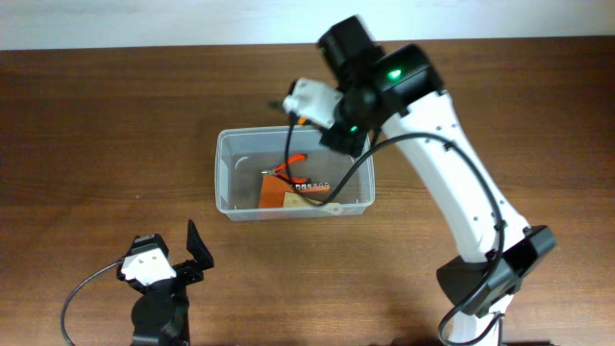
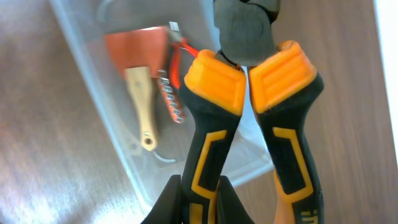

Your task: Pack container

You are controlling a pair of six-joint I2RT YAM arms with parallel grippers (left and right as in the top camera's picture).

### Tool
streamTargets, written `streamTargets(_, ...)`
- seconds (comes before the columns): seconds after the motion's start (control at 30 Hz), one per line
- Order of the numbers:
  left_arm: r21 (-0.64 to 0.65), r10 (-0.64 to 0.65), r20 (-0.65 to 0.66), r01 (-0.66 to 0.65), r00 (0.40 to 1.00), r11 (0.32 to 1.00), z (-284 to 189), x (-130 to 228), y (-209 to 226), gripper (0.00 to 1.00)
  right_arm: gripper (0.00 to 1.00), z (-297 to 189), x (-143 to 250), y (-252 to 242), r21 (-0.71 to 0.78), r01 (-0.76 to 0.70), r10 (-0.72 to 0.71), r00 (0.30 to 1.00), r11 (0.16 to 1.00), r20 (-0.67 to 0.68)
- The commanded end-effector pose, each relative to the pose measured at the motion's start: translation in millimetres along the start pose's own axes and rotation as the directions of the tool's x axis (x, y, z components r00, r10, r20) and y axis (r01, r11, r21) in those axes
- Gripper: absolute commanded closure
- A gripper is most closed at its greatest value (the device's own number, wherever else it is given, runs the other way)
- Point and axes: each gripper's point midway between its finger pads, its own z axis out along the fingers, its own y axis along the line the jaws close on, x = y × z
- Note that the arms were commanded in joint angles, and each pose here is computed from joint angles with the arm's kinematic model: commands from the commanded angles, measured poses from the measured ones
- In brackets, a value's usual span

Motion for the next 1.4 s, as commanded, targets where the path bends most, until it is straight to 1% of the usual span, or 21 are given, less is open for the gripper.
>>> streamTargets(0.0, 0.000, 0.009, 0.002, -0.009, 1.000, 1.000, -0.2, 0.5, 0.0, 0.01, 0.96, 17.5, -10.5, 24.0, -0.065, 0.128, -0.129, 0.992, 0.990, -0.004)
streamTargets(0.1, 0.000, 0.009, 0.002, -0.009, 1.000, 1.000, -0.2, 0.5, 0.0, 0.01, 0.96, 35.6, -12.1, 40.1, -0.111, 0.150, -0.153, 0.988, 0.982, -0.017)
streamTargets(0.27, 0.000, 0.009, 0.002, -0.009, 1.000, 1.000, -0.2, 0.5, 0.0, 0.01, 0.96, 73.8, -3.7, 53.1, -0.153, 0.150, -0.159, 0.986, 0.977, -0.051)
streamTargets(0.4, 0.000, 0.009, 0.002, -0.009, 1.000, 1.000, -0.2, 0.5, 0.0, 0.01, 0.96, 105.4, 3.0, 54.9, -0.149, 0.104, -0.114, 0.992, 0.983, -0.058)
streamTargets(0.57, 0.000, 0.009, 0.002, -0.009, 1.000, 1.000, -0.2, 0.5, 0.0, 0.01, 0.96, 136.5, 10.2, 57.8, -0.140, 0.093, -0.101, 0.994, 0.986, -0.051)
streamTargets(0.7, 0.000, 0.009, 0.002, -0.009, 1.000, 1.000, -0.2, 0.5, 0.0, 0.01, 0.96, 150.1, 13.8, 59.4, -0.135, 0.093, -0.100, 0.994, 0.986, -0.045)
streamTargets(0.8, 0.000, 0.009, 0.002, -0.009, 1.000, 1.000, -0.2, 0.5, 0.0, 0.01, 0.96, 157.8, 14.2, 58.0, -0.125, 0.066, -0.071, 0.997, 0.990, -0.041)
streamTargets(0.83, 0.000, 0.009, 0.002, -0.009, 1.000, 1.000, -0.2, 0.5, 0.0, 0.01, 0.91, 159.7, 14.5, 56.3, -0.120, 0.054, -0.059, 0.998, 0.991, -0.038)
streamTargets(0.87, 0.000, 0.009, 0.002, -0.009, 1.000, 1.000, -0.2, 0.5, 0.0, 0.01, 0.83, 161.3, 13.9, 54.7, -0.113, 0.038, -0.042, 0.999, 0.993, -0.034)
streamTargets(0.9, 0.000, 0.009, 0.002, -0.009, 1.000, 1.000, -0.2, 0.5, 0.0, 0.01, 0.72, 162.9, 13.8, 52.3, -0.106, 0.022, -0.026, 0.999, 0.994, -0.029)
streamTargets(0.93, 0.000, 0.009, 0.002, -0.009, 1.000, 1.000, -0.2, 0.5, 0.0, 0.01, 0.68, 163.8, 13.4, 49.9, -0.099, 0.010, -0.012, 1.000, 0.995, -0.024)
streamTargets(0.97, 0.000, 0.009, 0.002, -0.009, 1.000, 1.000, -0.2, 0.5, 0.0, 0.01, 0.66, 163.8, 13.9, 47.3, -0.094, 0.004, -0.006, 1.000, 0.996, -0.021)
streamTargets(1.03, 0.000, 0.009, 0.002, -0.009, 1.000, 1.000, -0.2, 0.5, 0.0, 0.01, 0.57, 163.9, 13.7, 42.6, -0.084, -0.002, 0.001, 1.000, 0.996, -0.014)
streamTargets(1.07, 0.000, 0.009, 0.002, -0.009, 1.000, 1.000, -0.2, 0.5, 0.0, 0.01, 0.54, 163.8, 14.4, 39.1, -0.078, -0.008, 0.007, 1.000, 0.997, -0.010)
streamTargets(1.2, 0.000, 0.009, 0.002, -0.009, 1.000, 1.000, -0.2, 0.5, 0.0, 0.01, 0.51, 161.3, 18.2, 23.3, -0.051, -0.111, 0.111, 0.994, 0.992, -0.002)
streamTargets(1.23, 0.000, 0.009, 0.002, -0.009, 1.000, 1.000, -0.2, 0.5, 0.0, 0.01, 0.51, 155.1, 19.5, 16.5, -0.043, -0.188, 0.188, 0.982, 0.981, -0.001)
streamTargets(1.37, 0.000, 0.009, 0.002, -0.009, 1.000, 1.000, -0.2, 0.5, 0.0, 0.01, 0.51, 118.9, 23.9, -3.1, -0.015, -0.349, 0.350, 0.937, 0.937, 0.015)
